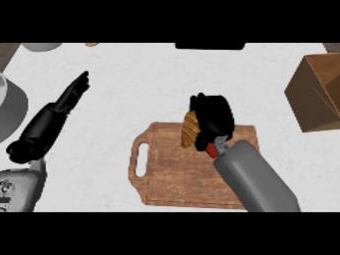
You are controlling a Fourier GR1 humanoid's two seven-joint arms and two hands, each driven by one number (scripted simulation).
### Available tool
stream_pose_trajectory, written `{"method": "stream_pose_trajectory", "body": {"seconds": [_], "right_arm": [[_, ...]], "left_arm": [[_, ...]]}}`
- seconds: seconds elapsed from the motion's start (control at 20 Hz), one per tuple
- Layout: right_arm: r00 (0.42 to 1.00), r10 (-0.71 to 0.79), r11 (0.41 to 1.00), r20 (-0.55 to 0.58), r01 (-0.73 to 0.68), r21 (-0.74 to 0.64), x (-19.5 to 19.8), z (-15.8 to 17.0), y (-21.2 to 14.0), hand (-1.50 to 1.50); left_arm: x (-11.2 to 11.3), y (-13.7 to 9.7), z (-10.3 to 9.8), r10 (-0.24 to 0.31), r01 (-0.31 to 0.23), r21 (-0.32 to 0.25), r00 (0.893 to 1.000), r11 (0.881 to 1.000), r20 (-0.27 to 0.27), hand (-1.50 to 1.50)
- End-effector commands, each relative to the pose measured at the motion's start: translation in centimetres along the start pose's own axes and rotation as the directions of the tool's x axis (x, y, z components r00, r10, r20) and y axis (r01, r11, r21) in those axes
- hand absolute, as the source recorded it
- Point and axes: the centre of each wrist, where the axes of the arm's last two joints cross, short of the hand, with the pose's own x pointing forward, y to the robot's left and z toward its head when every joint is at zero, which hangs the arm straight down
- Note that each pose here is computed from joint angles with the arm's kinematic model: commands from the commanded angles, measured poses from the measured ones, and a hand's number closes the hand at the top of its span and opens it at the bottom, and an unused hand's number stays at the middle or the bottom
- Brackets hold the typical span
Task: Pick the croissant from the cutting board and place it in the cardboard box
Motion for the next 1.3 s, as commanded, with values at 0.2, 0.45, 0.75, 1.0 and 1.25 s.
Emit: {"method": "stream_pose_trajectory", "body": {"seconds": [0.2,0.45,0.75,1.0,1.25], "right_arm": [[0.972,-0.033,0.978,-0.231,-0.016,-0.210,-5.5,-7.9,-7.2,1.50],[0.951,-0.095,0.939,-0.296,-0.013,-0.344,-4.9,-10.0,-12.8,1.50],[0.814,-0.372,0.810,-0.446,0.050,-0.584,-6.3,-10.2,-16.5,1.50],[0.721,-0.417,0.774,-0.553,-0.036,-0.632,-11.0,-10.6,-17.8,1.50],[0.664,-0.449,0.773,-0.598,-0.047,-0.632,-15.7,-9.9,-18.6,1.50]], "left_arm": [[0.0,-1.4,-1.1,0.003,-0.003,-0.018,1.000,1.000,0.016,0.00],[0.2,-1.0,-1.1,0.005,-0.005,-0.025,1.000,1.000,-0.002,0.00],[-0.4,-0.9,-0.9,-0.005,0.005,-0.015,1.000,1.000,0.001,0.00],[0.2,-0.5,-0.2,0.003,-0.003,-0.026,1.000,1.000,-0.013,0.00],[-0.4,-0.8,-0.5,-0.012,0.012,-0.009,1.000,1.000,-0.021,0.00]]}}
